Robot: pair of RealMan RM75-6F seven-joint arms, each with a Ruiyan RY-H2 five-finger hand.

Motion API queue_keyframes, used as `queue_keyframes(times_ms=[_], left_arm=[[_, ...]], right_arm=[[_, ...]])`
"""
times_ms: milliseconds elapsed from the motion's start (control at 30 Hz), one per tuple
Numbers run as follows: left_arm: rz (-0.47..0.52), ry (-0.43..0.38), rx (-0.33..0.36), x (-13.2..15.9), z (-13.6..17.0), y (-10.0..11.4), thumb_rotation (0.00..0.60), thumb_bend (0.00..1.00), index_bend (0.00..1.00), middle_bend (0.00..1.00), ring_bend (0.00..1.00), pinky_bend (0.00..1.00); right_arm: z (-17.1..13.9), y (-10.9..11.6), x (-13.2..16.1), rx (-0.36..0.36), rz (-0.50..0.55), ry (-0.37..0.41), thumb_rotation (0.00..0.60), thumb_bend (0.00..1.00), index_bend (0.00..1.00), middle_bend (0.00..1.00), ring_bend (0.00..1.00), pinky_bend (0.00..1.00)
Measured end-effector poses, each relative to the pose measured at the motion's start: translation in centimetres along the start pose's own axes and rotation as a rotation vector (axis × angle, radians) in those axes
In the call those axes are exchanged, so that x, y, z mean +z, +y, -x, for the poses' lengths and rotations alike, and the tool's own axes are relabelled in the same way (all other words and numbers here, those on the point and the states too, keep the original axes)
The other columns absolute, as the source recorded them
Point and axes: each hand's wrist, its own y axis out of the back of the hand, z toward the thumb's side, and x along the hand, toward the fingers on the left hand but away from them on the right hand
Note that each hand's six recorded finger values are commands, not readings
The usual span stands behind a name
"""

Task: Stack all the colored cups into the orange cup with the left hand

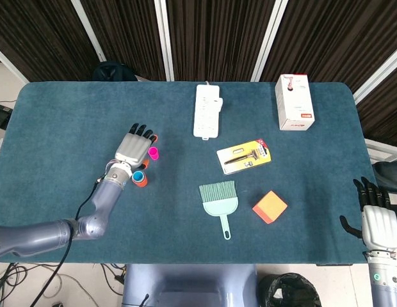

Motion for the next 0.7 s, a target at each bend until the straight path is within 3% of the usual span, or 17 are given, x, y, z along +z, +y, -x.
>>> queue_keyframes(times_ms=[400,700], left_arm=[[-0.018,0.015,-0.016,0.2,-1.7,-1.9,0.6,0.31,0.33,0.14,0.0,0.0],[-0.035,0.018,0.01,1.2,-2.6,-2.3,0.6,0.31,0.34,0.14,0.0,0.0]], right_arm=[[0.3,-0.3,-0.8,0.002,-0.014,-0.028,0.6,0.34,0.09,0.05,0.09,0.04],[0.2,0.0,-0.9,-0.01,-0.017,-0.032,0.6,0.34,0.09,0.05,0.09,0.04]])
